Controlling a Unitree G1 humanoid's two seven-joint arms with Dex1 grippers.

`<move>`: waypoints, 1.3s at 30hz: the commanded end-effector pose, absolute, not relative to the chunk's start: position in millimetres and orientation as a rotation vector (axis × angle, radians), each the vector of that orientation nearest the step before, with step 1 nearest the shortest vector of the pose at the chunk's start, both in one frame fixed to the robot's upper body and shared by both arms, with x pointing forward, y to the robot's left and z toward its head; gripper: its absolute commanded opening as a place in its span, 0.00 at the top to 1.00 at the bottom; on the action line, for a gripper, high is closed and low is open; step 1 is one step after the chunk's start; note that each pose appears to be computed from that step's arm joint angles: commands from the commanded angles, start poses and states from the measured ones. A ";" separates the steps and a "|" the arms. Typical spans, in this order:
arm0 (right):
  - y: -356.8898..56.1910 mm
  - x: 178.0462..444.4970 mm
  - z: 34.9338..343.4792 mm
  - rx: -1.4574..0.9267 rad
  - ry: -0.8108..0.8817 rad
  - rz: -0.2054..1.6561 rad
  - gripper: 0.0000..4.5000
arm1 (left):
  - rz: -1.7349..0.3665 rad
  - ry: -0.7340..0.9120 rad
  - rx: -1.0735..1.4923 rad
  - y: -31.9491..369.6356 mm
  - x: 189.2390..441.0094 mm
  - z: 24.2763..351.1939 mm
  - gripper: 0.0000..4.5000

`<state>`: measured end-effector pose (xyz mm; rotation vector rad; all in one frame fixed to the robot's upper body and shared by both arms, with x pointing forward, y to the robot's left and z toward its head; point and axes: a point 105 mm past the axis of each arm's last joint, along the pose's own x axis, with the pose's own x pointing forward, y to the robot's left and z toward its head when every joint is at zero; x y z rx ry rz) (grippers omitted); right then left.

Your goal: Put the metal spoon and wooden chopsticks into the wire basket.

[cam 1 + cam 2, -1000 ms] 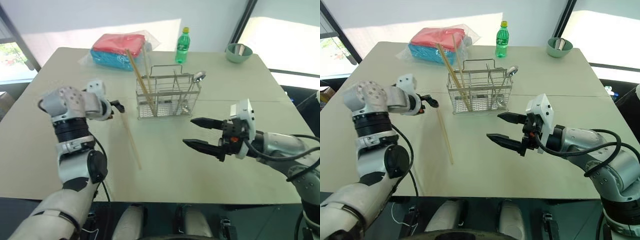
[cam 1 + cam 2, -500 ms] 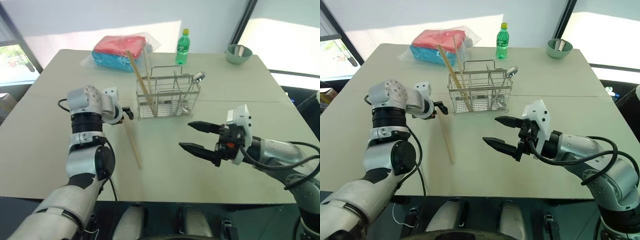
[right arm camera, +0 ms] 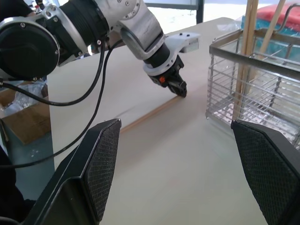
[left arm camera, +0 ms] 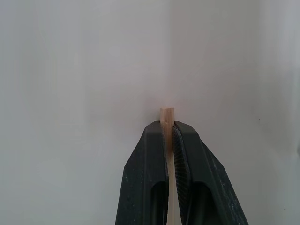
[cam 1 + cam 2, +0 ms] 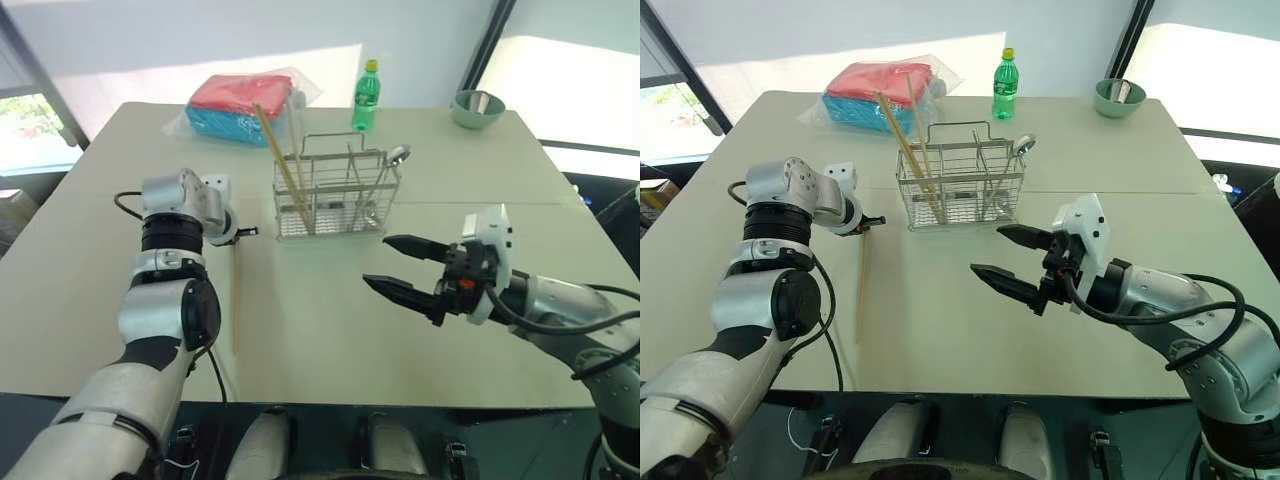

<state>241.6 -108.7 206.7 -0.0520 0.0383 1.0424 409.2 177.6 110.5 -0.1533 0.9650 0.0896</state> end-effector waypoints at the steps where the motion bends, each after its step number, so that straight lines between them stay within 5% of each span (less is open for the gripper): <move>1: -104.3 239.7 217.4 -0.056 -0.004 1.062 0.13 | 0.120 0.980 -0.172 186.1 406.2 107.6 0.99; 6: -108.8 243.4 213.6 -0.054 0.016 1.066 0.13 | 0.218 0.821 -0.235 221.8 416.2 133.5 0.99; 16: -121.2 245.7 214.4 -0.072 0.049 1.067 0.13 | 0.313 -0.084 -0.477 320.1 430.5 285.7 0.99; 21: -119.8 249.1 217.0 -0.060 0.049 1.059 0.13 | 0.167 -0.490 -0.606 323.7 405.9 385.6 0.99; 25: -115.8 246.6 216.1 -0.058 0.054 1.059 0.13 | -0.015 -0.631 -0.598 287.3 395.7 439.0 0.99; 30: -117.0 246.3 215.3 -0.060 0.057 1.044 0.13 | -0.209 -0.613 -0.496 223.3 403.8 445.1 0.99; 39: -132.3 244.3 211.5 -0.083 0.050 0.978 0.13 | -0.451 -0.514 -0.198 127.8 418.8 397.0 0.99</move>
